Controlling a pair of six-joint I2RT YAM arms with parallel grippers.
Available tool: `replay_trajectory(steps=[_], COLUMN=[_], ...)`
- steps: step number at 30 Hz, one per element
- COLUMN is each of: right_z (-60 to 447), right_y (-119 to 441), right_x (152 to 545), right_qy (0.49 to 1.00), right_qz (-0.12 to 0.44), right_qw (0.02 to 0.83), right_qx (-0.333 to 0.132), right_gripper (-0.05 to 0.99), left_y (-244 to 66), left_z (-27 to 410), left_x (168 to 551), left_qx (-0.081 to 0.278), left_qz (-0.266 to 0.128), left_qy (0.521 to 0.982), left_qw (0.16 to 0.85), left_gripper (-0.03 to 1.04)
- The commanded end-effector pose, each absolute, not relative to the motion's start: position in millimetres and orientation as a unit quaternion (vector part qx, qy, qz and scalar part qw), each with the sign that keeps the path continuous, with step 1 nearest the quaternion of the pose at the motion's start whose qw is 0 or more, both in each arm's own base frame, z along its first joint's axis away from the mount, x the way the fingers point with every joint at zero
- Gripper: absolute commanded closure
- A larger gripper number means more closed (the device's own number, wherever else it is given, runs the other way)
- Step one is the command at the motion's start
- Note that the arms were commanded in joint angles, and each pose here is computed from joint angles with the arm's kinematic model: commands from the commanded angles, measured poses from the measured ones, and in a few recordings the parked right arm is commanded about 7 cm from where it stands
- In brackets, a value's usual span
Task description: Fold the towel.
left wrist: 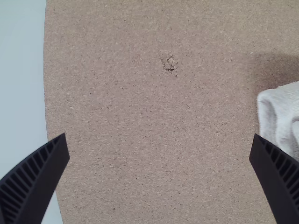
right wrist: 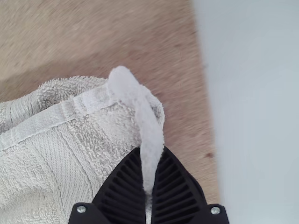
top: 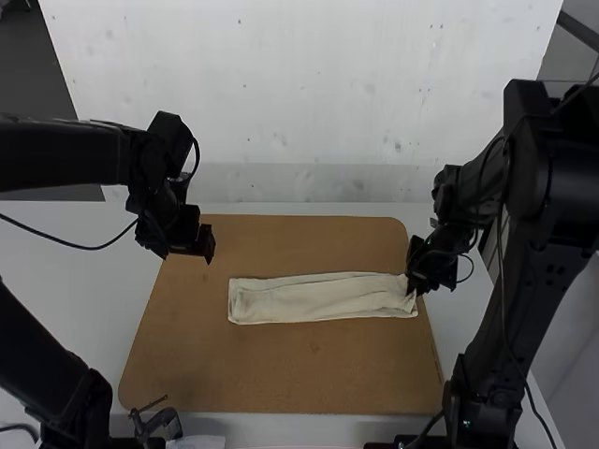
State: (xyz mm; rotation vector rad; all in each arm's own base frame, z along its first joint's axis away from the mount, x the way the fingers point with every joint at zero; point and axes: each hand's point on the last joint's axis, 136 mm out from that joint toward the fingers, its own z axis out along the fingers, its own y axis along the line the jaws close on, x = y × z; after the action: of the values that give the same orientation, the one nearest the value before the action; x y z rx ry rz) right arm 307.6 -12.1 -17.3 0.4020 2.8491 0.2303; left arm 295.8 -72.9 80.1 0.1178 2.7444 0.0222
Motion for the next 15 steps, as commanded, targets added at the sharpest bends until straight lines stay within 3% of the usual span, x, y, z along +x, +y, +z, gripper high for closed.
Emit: replay_trajectory(steps=[1, 15], right_z=[-10, 33], right_y=[-55, -131], right_x=[316, 329], right_qy=[0.977, 0.967], right_qz=[0.036, 0.004], right_qw=[0.146, 0.180], right_qx=[0.148, 0.180], right_gripper=[0.92, 0.92], left_y=[-70, -66], left_z=[96, 101], left_x=[299, 301], left_qx=[0.043, 0.039], left_qz=[0.002, 0.002], left_qy=[0.974, 0.972], left_qw=[0.223, 0.233], left_gripper=[0.01, 0.01])
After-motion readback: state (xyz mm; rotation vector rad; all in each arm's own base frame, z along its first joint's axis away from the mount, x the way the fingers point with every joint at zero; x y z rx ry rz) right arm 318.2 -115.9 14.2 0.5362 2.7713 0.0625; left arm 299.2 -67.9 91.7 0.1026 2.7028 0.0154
